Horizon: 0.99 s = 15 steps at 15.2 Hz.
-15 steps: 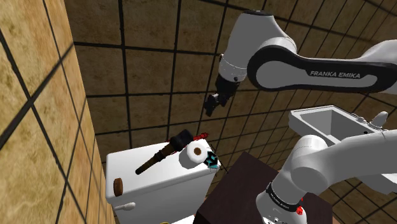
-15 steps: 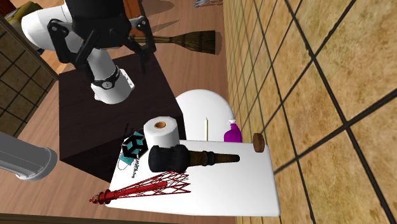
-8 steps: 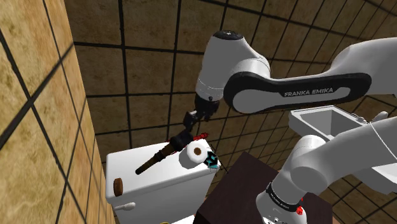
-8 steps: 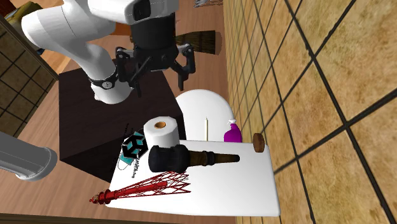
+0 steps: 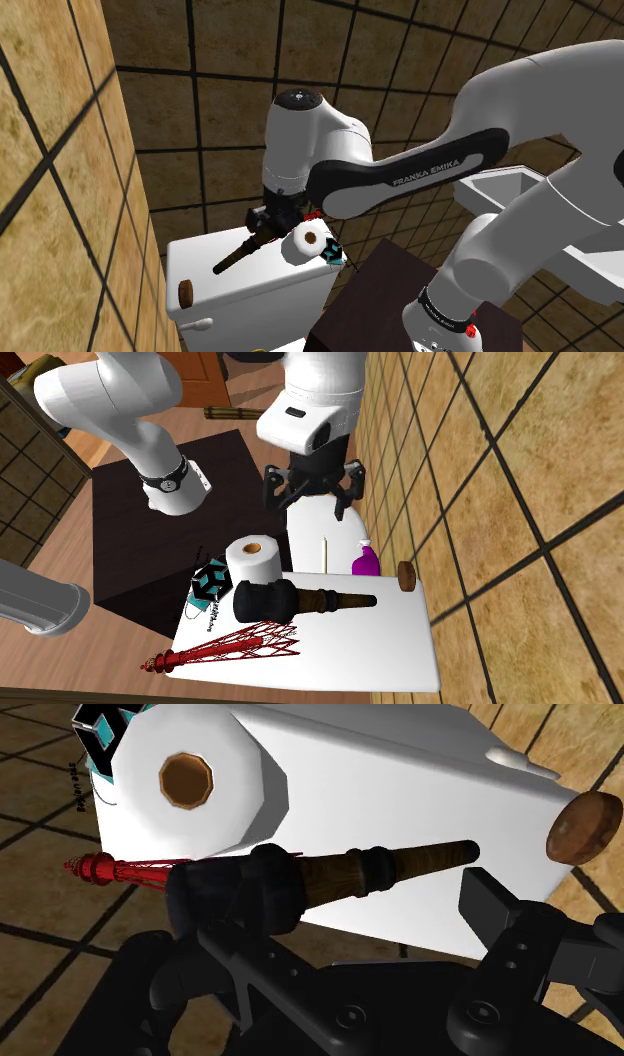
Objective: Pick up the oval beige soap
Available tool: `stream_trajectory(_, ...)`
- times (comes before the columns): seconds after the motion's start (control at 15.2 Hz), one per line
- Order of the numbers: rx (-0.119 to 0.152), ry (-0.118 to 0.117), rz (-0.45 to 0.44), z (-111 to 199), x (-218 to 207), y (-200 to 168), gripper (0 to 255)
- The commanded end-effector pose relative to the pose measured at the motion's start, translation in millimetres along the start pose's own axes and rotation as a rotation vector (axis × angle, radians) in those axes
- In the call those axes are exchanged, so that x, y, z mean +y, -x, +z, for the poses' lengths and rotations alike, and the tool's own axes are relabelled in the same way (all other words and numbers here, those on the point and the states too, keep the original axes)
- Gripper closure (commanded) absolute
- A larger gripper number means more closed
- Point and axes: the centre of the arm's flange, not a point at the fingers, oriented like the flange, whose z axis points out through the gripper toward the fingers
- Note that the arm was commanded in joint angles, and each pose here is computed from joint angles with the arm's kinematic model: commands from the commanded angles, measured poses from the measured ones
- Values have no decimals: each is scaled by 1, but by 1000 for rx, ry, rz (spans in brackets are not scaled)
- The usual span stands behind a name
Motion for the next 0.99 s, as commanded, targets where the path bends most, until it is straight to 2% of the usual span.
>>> stream_trajectory(0.0, -3, -1, 24, 12, -23, -3, 0)
stream_trajectory(0.92, -27, 8, 173, 111, -178, -33, 0)
